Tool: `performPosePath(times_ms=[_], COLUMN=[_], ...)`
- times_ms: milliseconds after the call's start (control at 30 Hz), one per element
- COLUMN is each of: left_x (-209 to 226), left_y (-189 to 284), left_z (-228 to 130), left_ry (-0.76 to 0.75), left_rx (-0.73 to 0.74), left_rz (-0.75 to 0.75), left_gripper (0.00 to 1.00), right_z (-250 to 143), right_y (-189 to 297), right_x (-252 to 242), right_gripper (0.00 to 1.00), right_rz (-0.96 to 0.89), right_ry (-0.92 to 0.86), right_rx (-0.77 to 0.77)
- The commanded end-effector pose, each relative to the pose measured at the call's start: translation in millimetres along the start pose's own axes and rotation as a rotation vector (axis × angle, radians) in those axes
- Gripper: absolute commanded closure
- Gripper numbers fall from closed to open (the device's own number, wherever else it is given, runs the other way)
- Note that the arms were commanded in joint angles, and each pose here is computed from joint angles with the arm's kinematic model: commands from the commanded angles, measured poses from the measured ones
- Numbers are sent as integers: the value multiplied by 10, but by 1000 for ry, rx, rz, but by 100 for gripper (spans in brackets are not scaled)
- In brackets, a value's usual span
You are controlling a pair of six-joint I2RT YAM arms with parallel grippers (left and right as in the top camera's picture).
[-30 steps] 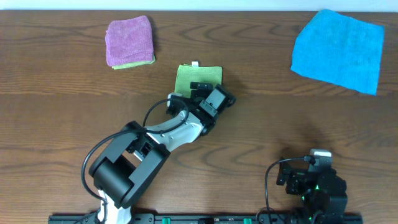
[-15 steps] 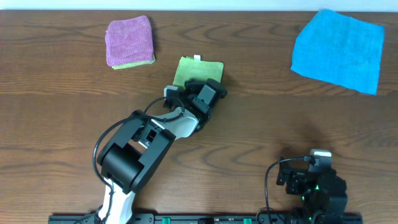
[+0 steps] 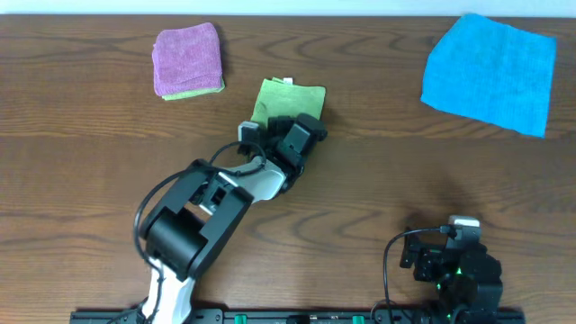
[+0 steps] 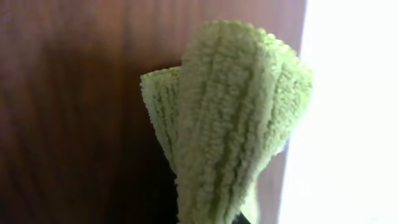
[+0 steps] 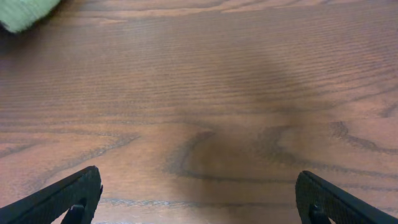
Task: Fold the cloth
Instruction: 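Carry the green square with the left gripper onto the pink stack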
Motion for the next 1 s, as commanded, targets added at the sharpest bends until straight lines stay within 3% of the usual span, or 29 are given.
performPosePath(times_ms=[0, 200, 467, 967], left_x=[-421, -878, -1171, -1515], left_y=[228, 452, 523, 247], left_z=[271, 717, 1232, 2124], left_ry=[104, 316, 436, 247], left_rx=[-106, -154, -227, -456], left_rz=[-118, -239, -335, -322], left_gripper=[94, 94, 94, 94], right_z=[-16, -16, -16, -16], right_y=[-9, -9, -9, -9], right_x=[-7, -7, -7, -7], right_gripper=[1, 1, 1, 1], right_rz=[-1, -1, -1, -1], right_ry=[-18, -18, -18, -18], right_rx=[0, 0, 0, 0])
Point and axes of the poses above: each gripper's point midway between its finger pads, its own y axis back along the fingers, its own x axis along the line the jaws close on, z = x × y, the point moved 10 cm from there along y, back along the fingers, and after that the axes turned 12 degrees about -y, right-handed, at the moved point
